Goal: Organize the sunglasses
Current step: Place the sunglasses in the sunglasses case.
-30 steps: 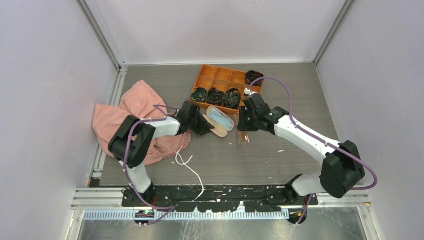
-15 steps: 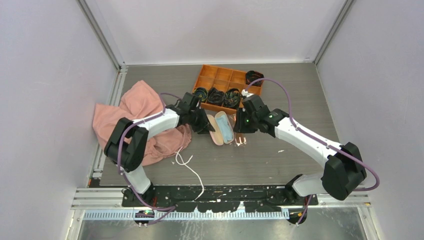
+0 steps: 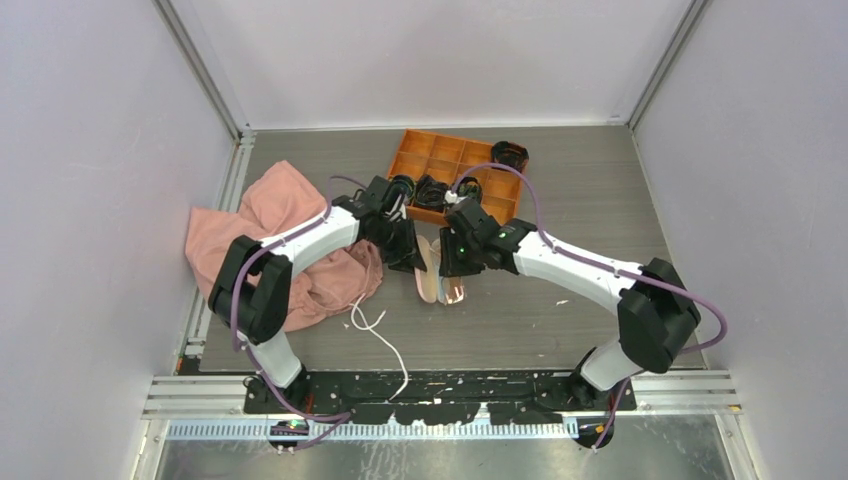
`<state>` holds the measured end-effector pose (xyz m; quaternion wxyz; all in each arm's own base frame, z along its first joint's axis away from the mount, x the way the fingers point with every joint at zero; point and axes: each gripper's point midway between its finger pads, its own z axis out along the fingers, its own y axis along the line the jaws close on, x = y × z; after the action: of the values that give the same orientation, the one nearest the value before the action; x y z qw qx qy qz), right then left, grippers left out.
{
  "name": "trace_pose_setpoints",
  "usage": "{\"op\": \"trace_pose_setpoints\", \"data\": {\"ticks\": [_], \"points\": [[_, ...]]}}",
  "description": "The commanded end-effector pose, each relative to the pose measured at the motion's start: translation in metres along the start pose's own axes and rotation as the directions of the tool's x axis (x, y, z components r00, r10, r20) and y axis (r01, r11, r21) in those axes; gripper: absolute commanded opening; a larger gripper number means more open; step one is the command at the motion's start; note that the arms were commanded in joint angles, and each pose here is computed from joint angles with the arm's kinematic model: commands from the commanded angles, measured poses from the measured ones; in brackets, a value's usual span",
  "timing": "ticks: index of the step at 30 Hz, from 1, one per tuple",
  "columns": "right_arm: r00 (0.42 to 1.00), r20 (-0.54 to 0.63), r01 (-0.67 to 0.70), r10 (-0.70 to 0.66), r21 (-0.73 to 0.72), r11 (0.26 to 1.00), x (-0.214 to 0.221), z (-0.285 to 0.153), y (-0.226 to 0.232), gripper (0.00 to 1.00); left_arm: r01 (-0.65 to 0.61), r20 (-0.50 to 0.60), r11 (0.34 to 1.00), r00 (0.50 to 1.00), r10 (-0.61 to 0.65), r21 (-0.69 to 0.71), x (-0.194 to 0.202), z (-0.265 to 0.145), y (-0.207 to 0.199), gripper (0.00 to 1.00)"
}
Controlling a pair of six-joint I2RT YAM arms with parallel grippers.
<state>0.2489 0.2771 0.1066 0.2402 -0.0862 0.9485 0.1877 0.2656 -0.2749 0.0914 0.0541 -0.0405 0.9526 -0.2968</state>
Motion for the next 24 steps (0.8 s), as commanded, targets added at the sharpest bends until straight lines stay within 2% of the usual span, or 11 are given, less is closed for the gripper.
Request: {"op": "trace_pose_setpoints", "data": {"ticks": [1, 8, 10, 24], "points": [[0.994, 0.093, -0.056, 0.054, 0.021, 0.998, -0.025, 0.004, 0.008, 0.25, -0.042, -0.020, 0.999, 0.999, 0.042, 0.022, 0.011, -0.012, -0.006, 0.28], [0.981, 0.137, -0.150, 0.134, 0.112, 0.982, -0.023, 0.033, -0.010, 0.27, -0.039, -0.023, 0.999, 0.999, 0.039, 0.010, 0.014, -0.012, -0.004, 0.30], [0.979, 0.136, -0.166, 0.152, 0.099, 0.981, -0.019, 0.040, -0.009, 0.27, -0.039, -0.028, 0.999, 0.999, 0.040, 0.009, 0.016, -0.011, -0.004, 0.31], [0.988, 0.075, -0.146, 0.137, 0.133, 0.980, 0.010, 0.059, 0.001, 0.27, -0.033, -0.022, 0.999, 0.999, 0.033, -0.014, 0.019, -0.008, 0.001, 0.32]]}}
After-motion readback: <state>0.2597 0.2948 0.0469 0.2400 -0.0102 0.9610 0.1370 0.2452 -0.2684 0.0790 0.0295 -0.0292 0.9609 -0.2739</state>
